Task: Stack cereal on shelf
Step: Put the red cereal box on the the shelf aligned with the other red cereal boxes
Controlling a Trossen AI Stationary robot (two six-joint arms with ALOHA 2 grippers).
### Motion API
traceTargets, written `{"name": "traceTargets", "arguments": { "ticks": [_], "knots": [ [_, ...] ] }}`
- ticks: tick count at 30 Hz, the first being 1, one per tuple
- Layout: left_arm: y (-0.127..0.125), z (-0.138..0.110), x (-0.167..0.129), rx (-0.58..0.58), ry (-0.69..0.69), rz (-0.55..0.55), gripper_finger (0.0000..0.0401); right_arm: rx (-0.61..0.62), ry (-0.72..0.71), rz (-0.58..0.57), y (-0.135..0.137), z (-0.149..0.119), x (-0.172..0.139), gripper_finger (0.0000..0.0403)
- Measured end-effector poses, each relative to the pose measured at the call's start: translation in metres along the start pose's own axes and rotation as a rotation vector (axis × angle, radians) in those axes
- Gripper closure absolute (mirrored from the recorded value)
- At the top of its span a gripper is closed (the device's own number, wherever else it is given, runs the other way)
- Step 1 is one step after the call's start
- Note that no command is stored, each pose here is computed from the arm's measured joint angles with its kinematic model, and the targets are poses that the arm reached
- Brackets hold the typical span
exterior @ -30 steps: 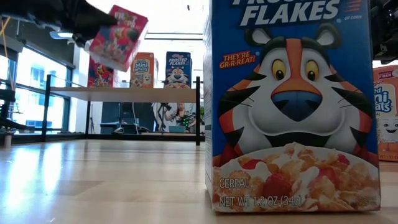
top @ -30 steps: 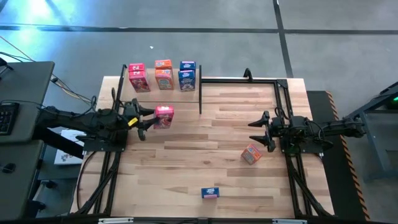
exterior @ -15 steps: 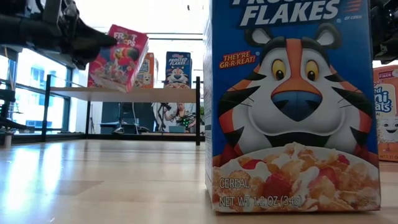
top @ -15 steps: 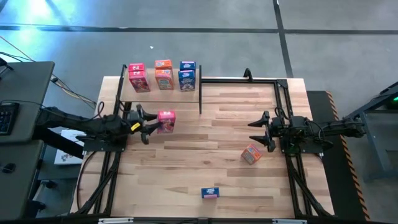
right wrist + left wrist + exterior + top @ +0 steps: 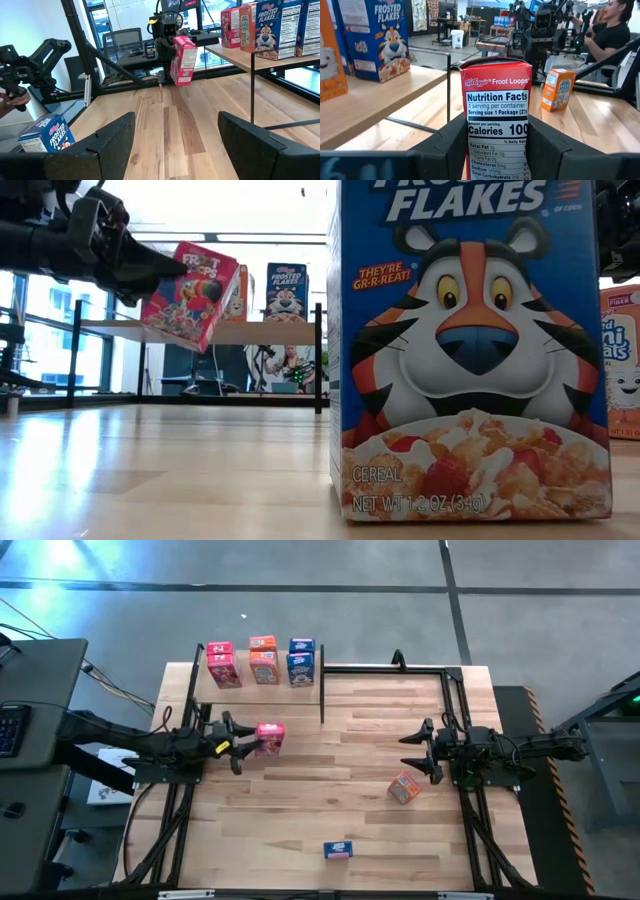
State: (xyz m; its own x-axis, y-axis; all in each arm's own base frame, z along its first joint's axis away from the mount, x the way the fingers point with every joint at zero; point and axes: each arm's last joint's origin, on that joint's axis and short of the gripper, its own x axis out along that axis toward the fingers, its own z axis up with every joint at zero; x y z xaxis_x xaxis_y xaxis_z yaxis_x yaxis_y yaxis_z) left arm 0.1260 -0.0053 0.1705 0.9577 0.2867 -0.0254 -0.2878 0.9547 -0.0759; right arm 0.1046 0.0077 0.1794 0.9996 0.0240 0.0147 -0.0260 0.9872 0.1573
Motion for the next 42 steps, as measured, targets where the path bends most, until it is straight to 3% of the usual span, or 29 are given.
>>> {"name": "traceTargets", "arguments": {
  "ticks": [11,22,42],
  "knots": [
    [-0.005,0.007,0.011,0.007,-0.093,-0.002,0.0245,0.000,0.000,0.000,0.000,0.000,0.000,0.0125],
    [-0.011,-0.002,0.025,0.013,-0.076,0.005,0.0245,0.000,0.000,0.000,0.000,0.000,0.000,0.0125],
    [-0.014,-0.042,0.041,0.064,0.145,0.067,0.0245,0.000,0.000,0.000,0.000,0.000,0.000,0.0125]
  ]
}}
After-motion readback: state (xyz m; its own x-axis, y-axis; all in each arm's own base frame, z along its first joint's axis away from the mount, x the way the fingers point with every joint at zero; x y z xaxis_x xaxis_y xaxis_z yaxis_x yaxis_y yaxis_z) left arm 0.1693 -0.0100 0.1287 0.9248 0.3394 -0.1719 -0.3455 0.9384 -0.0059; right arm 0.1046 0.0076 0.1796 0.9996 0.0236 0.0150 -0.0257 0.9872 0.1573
